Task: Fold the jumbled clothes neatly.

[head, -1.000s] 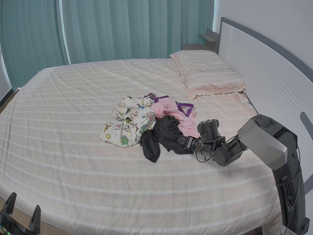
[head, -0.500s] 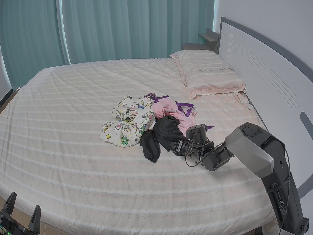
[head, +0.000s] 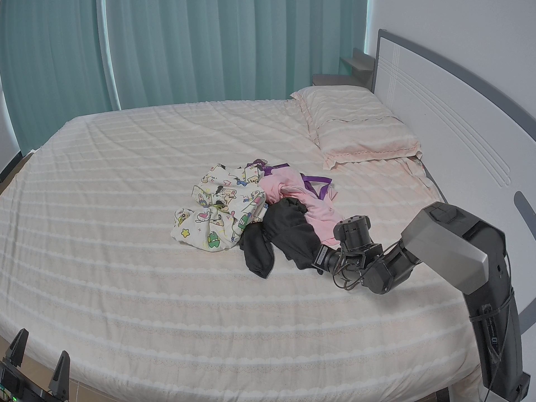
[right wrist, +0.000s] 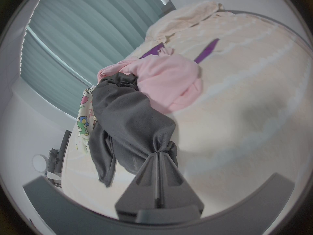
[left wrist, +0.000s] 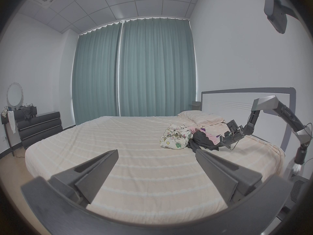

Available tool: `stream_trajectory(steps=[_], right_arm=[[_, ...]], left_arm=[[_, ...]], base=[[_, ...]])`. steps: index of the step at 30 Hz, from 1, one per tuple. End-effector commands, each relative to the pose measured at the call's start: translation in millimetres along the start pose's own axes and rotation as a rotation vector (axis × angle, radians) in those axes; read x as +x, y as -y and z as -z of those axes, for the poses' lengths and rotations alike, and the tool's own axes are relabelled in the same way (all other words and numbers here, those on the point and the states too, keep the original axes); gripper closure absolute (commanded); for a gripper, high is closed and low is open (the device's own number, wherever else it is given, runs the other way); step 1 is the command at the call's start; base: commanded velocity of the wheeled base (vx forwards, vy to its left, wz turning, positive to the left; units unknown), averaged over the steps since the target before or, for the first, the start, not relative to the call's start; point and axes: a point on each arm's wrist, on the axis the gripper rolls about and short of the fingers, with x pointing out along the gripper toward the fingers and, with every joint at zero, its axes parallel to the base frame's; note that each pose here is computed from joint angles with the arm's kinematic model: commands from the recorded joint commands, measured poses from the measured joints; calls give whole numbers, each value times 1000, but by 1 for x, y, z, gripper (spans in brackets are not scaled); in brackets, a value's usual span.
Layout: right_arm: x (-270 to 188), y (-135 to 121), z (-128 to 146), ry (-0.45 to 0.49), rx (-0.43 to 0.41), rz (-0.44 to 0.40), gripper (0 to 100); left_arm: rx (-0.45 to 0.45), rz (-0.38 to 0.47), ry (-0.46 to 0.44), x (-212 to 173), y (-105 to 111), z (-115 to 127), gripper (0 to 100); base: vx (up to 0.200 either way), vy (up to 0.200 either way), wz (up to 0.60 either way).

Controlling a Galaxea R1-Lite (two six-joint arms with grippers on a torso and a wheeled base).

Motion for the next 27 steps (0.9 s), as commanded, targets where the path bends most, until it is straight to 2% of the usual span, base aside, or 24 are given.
stream_trajectory(steps=[1, 4, 17, 23, 27], right_arm=[[-51, -7, -10, -93, 73, -82, 100], [-66, -5, -4, -131, 78, -121, 100], [-140, 32, 36, -213, 58, -150, 100], [-189, 42, 46, -254, 47, -230, 100], [-215, 55, 56, -252, -2, -236, 100]], left_arm=[[0, -1, 0, 0, 0, 5, 0], [0, -1, 0, 0, 0, 5, 0], [0, -1, -1, 0, 0, 5, 0], [3, 24, -7, 1, 0, 4, 0], [24, 72, 34, -1, 2, -1, 0]], base=[[0, 0, 0], [0, 0, 0], [0, 0, 0], [0, 0, 0], [0, 0, 0]])
